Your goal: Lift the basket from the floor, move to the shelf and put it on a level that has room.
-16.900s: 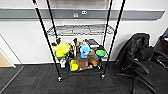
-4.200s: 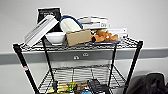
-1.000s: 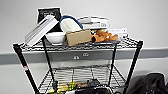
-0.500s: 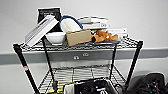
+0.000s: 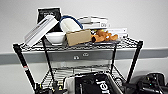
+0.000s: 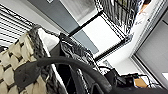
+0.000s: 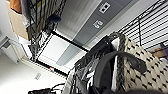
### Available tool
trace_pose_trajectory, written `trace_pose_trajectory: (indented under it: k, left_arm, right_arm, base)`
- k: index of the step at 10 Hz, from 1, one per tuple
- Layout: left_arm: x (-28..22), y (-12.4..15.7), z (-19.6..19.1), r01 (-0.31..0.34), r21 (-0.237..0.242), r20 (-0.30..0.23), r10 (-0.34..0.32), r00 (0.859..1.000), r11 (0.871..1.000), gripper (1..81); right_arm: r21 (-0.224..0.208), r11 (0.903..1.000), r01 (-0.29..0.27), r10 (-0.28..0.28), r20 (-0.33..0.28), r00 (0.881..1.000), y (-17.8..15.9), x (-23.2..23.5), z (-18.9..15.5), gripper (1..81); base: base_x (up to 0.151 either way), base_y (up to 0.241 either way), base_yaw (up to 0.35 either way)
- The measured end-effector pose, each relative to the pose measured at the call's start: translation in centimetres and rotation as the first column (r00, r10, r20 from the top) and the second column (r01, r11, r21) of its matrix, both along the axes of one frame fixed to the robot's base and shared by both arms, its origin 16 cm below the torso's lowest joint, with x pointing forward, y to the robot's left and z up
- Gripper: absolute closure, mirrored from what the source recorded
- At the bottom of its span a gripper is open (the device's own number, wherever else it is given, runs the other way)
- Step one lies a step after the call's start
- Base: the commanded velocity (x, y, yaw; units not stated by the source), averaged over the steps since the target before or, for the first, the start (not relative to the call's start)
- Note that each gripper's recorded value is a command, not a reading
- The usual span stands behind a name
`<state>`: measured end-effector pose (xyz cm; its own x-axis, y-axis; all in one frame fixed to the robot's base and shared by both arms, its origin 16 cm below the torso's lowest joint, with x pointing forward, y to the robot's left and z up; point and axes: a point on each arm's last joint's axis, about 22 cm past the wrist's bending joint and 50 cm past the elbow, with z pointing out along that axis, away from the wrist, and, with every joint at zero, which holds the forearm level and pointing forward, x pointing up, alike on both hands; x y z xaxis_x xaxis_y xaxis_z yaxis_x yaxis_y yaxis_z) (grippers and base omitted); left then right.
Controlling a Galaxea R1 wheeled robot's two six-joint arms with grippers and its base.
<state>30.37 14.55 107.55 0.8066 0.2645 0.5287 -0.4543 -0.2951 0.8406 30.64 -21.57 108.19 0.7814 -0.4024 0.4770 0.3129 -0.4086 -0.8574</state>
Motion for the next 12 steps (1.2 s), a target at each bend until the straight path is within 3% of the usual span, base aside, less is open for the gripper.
trace_pose_trajectory:
  k: [2, 5, 12]
  left_arm:
    - [0.7, -0.1, 1.2, 0.009, 0.000, -0.002, -0.009, 1.000, 1.000, 81.1]
    - [3.9, 0.9, 1.3, -0.017, 0.040, -0.007, 0.017, 1.000, 0.999, 81.1]
    - [13.0, 0.8, 1.3, -0.063, 0.112, 0.005, 0.063, 0.998, 0.992, 81.1]
  right_arm:
    - [0.001, 1.0000, -0.010, 0.010, 0.005, 1.000, 0.3, 1.4, 0.6, 81.1]
    - [-0.001, 0.9996, -0.029, 0.029, 0.008, 1.000, 1.2, 4.5, 0.9, 81.1]
    - [-0.026, 0.9995, 0.018, -0.017, 0.030, 0.999, 1.7, 13.2, 0.4, 81.1]
  base:
    - [0.000, 0.000, 0.000]
    - [0.000, 0.000, 0.000]
    - [0.000, 0.000, 0.000]
